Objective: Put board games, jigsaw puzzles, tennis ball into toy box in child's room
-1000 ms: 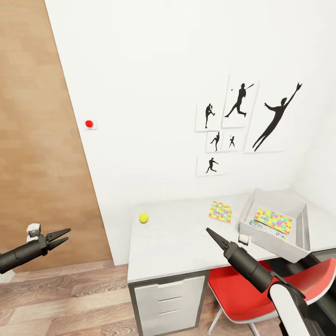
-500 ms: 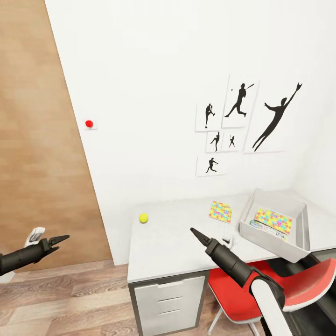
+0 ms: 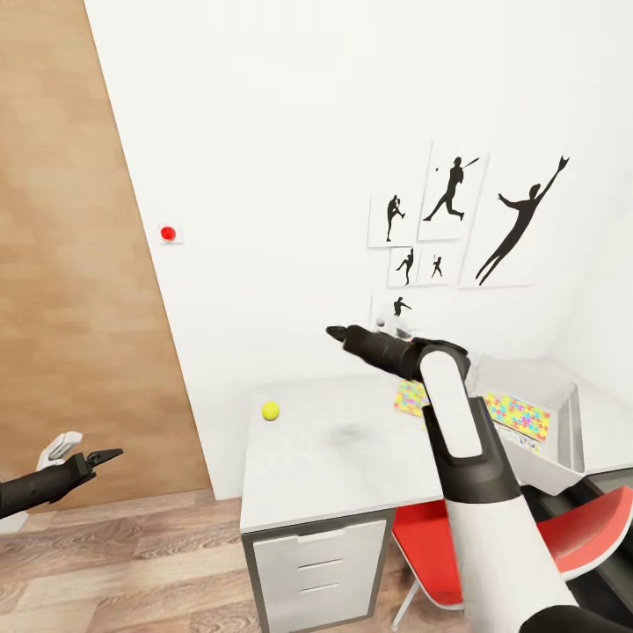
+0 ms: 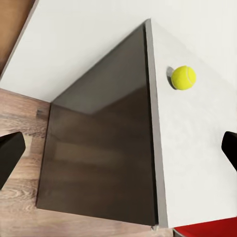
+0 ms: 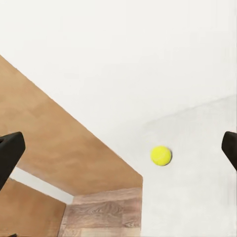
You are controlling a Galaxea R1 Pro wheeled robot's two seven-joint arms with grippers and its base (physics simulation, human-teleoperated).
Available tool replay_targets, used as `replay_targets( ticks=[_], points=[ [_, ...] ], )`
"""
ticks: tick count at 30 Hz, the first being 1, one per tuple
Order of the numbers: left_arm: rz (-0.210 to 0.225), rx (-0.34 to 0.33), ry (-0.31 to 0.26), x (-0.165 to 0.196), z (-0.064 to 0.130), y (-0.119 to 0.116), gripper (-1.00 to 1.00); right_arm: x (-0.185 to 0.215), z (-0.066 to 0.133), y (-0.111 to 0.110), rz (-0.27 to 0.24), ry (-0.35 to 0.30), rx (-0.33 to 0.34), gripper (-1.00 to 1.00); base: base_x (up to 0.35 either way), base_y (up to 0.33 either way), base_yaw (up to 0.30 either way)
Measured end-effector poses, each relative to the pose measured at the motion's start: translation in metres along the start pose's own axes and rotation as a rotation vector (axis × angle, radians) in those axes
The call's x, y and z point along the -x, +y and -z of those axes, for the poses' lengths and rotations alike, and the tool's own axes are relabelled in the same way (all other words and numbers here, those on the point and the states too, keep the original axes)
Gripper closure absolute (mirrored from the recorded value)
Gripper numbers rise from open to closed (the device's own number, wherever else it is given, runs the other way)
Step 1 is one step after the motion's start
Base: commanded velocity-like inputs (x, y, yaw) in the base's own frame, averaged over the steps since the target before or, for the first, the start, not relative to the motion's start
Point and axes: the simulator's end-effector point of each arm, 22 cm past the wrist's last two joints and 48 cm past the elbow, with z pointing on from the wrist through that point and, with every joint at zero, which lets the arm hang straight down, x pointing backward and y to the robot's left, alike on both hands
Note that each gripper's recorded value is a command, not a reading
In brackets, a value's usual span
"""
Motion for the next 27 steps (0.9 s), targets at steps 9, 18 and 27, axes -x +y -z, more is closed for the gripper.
replay_targets(
  ticks=[9,18,27],
  points=[
    [-0.003,0.004,0.0,0.001,0.001,0.001,-1.0,0.032,-0.038,-0.044,0.056,0.113,-0.323,-1.0,0.0,0.0,0.0],
    [-0.018,0.012,-0.009,0.006,0.003,0.001,-1.0,-0.01,-0.063,-0.101,0.03,0.273,-0.501,-1.0,0.0,0.0,0.0],
    [-0.027,0.13,-0.017,0.011,0.006,0.026,-1.0,-0.054,-0.069,-0.149,-0.026,0.34,-0.631,-1.0,0.0,0.0,0.0]
  ],
)
